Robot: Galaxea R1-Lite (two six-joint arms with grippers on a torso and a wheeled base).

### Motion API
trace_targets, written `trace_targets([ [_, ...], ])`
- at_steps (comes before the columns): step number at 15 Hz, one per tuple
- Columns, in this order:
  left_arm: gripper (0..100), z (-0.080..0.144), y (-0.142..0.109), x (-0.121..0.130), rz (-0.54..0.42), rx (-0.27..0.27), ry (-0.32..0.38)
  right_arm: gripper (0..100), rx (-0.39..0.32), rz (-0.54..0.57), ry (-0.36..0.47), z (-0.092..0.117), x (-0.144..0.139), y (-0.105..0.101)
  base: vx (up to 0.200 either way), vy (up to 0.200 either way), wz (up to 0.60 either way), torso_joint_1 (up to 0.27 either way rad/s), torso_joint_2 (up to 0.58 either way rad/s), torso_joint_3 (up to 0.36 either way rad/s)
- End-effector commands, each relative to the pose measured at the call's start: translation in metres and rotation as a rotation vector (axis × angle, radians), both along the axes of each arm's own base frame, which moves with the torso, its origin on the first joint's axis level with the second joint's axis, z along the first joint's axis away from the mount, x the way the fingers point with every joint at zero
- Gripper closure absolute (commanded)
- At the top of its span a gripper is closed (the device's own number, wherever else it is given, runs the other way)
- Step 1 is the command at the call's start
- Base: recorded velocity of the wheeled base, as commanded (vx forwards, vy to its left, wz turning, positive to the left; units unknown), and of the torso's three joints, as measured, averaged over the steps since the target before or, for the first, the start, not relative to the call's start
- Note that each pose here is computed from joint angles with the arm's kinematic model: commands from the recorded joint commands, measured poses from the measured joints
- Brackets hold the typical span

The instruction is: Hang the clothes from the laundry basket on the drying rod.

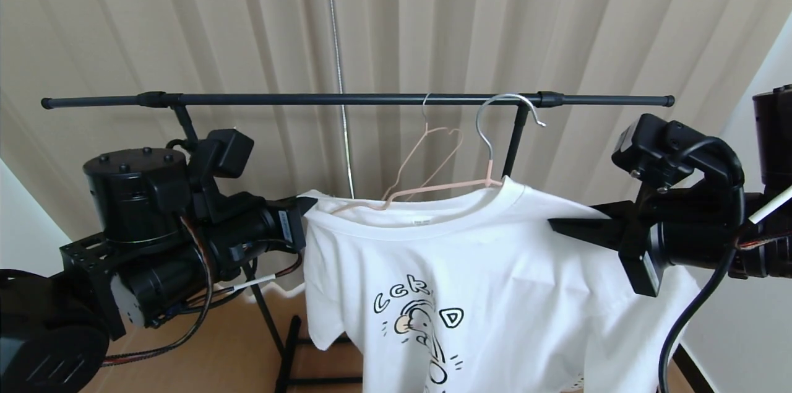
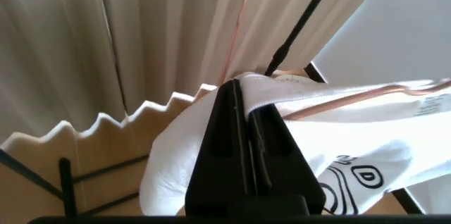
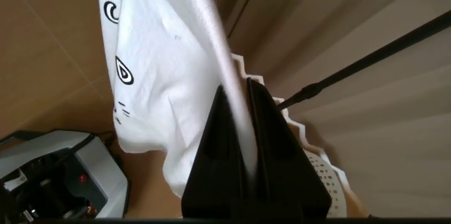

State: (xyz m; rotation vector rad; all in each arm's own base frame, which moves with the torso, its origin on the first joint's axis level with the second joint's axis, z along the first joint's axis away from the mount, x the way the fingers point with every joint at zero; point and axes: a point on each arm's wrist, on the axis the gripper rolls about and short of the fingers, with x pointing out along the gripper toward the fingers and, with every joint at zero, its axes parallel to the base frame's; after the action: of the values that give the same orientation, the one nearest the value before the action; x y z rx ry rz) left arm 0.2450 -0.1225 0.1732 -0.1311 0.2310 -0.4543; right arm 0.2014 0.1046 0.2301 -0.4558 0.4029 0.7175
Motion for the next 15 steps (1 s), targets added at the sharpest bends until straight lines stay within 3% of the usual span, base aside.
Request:
trace_targets([
  [1,100,0.017,-0.008,-0.01,-0.047,0.004,-0.05,100,-0.009,-0.004,0.035,-0.008,0.005,0.003,0.0,0.0,0.0,0.0,0.0,0.0],
  [4,100,0.028,-0.021,-0.012,-0.04,0.027,-0.052,100,0.084,-0.046,0.028,-0.004,0.007,0.009,0.0,0.0,0.0,0.0,0.0,0.0],
  [7,100,0.034,-0.032,-0.014,-0.064,0.052,-0.063,100,0.07,-0.128,-0.022,-0.007,0.0,0.018,0.0,0.0,0.0,0.0,0.0,0.0],
  [9,100,0.04,-0.039,-0.015,-0.071,0.054,-0.068,100,0.077,-0.117,-0.06,-0.006,-0.011,0.022,0.0,0.0,0.0,0.0,0.0,0.0],
  [11,100,0.041,-0.043,-0.014,-0.081,0.064,-0.062,100,0.078,-0.103,-0.042,-0.014,-0.016,0.025,0.0,0.0,0.0,0.0,0.0,0.0],
  [12,100,0.039,-0.05,-0.01,-0.091,0.071,-0.051,100,0.145,-0.136,-0.033,-0.025,-0.014,0.032,0.0,0.0,0.0,0.0,0.0,0.0],
  [15,100,0.039,-0.056,-0.008,-0.102,0.069,-0.052,100,0.132,-0.196,-0.06,-0.031,-0.009,0.035,0.0,0.0,0.0,0.0,0.0,0.0],
])
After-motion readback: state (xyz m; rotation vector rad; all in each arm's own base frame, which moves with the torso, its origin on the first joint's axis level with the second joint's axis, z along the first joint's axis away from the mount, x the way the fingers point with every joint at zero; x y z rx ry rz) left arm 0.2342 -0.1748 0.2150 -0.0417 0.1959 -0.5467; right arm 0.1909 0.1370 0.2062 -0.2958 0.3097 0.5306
